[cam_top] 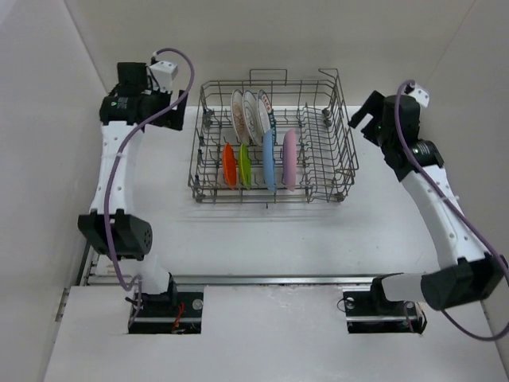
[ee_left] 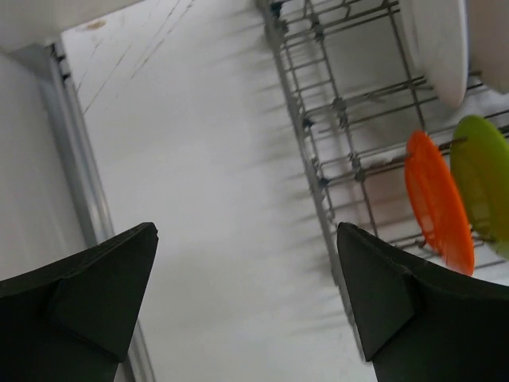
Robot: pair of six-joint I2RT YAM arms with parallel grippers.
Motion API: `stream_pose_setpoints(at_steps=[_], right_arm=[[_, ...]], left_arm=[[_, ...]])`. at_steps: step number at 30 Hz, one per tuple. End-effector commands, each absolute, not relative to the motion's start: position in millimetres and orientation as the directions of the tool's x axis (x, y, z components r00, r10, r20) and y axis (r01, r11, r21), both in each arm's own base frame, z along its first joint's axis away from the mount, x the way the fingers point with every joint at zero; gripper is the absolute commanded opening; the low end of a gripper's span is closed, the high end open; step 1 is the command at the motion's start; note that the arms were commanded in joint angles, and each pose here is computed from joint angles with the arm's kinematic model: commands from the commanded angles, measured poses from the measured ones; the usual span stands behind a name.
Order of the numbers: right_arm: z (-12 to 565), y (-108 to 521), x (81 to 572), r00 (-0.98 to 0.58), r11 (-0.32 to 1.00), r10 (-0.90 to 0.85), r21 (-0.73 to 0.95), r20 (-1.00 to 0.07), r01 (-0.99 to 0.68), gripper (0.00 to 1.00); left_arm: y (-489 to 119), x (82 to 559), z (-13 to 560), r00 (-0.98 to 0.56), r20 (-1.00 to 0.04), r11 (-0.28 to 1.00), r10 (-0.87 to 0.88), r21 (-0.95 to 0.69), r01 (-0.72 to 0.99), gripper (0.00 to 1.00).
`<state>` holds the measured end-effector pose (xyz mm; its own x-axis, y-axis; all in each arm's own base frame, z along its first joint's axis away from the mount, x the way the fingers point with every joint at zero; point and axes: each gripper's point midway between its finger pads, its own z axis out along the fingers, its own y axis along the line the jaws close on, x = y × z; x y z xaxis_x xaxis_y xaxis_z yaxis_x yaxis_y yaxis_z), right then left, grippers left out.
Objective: Unload the plates from the dish rack
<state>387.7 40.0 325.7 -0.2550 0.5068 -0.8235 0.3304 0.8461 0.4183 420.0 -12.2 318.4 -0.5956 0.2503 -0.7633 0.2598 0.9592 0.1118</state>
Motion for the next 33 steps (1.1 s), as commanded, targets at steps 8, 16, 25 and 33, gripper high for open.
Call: stream_pose_setpoints(at_steps=[8,16,25,33], right_arm=[[315,64,459,-0.269,0.879,0.465,0.401,-0.843,0.259,1.00],[270,66,474,-0.334,0.913,0.372,0.277,-0.866,0.299,0.93],[260,72,487,-0.316,0.924,0.327,0.231,-0.890,0.304,0.90],[246,78,492,-0.342,0.931,0.310,0.211,-0.887,0.297,0.90]], left_arm=[[-141,529,359,-0.298,-0.929,0.931,0.221,0.110,0.348,0.89],[-169,566,329,-0.298,-0.920,0.950,0.252,0.177,0.257,0.81],[-173,572,281,-0.395,-0.873,0.952,0.287,0.215,0.217,0.63],[-172,581,246,-0.440,-0.841,0.946,0.315,0.243,0.214,0.58]])
